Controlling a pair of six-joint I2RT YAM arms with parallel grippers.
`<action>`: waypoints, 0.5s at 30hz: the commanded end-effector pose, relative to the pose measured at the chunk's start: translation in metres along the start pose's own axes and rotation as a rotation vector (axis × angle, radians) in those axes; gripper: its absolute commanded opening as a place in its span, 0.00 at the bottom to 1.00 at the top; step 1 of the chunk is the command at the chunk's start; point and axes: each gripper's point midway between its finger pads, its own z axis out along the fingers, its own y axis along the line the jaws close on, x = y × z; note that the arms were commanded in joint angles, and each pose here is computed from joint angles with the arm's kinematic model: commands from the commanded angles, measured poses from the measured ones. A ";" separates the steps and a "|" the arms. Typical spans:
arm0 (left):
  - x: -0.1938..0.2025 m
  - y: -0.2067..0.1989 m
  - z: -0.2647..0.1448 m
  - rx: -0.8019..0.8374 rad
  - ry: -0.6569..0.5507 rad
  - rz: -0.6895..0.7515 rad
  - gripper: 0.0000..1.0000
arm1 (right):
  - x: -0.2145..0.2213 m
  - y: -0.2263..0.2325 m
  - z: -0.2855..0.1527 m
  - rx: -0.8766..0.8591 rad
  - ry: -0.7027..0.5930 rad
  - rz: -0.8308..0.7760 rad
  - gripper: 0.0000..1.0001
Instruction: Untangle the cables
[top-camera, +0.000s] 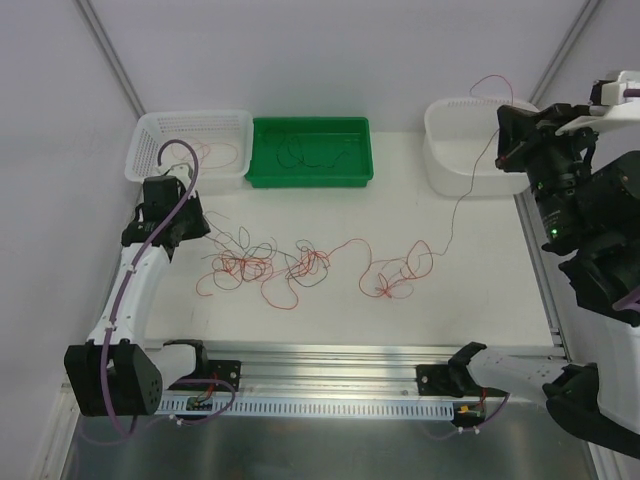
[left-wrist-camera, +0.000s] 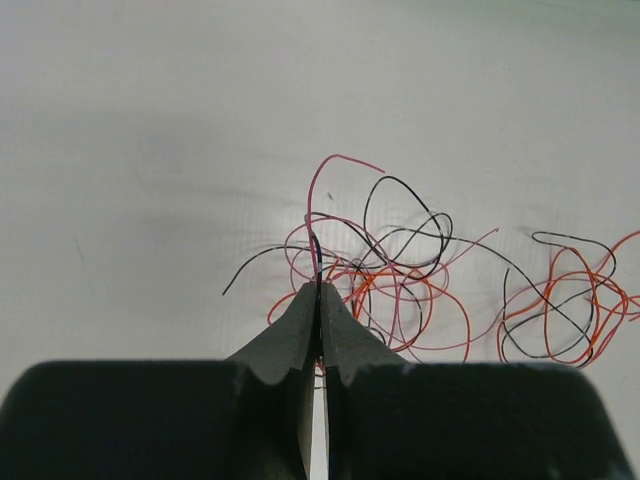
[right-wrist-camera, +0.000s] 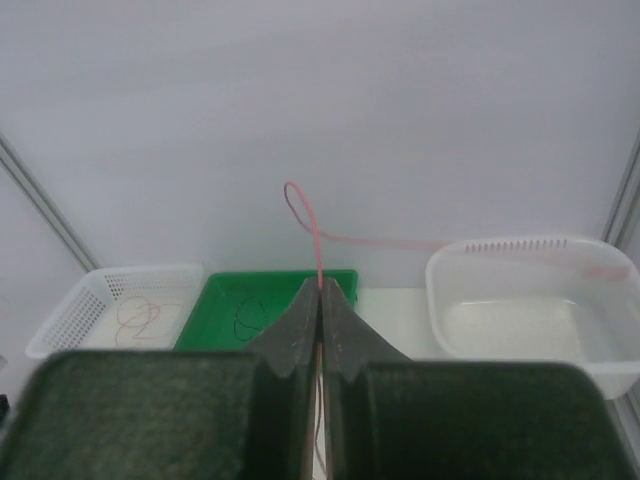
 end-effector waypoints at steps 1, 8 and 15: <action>0.007 -0.023 0.005 0.088 0.045 0.023 0.00 | 0.024 0.028 0.029 -0.079 0.031 -0.050 0.01; 0.028 -0.077 0.001 0.259 0.104 0.128 0.31 | 0.065 0.063 0.040 -0.209 0.156 0.007 0.01; 0.049 -0.144 -0.044 0.564 0.095 0.107 0.89 | 0.147 0.093 0.040 -0.312 0.371 0.090 0.01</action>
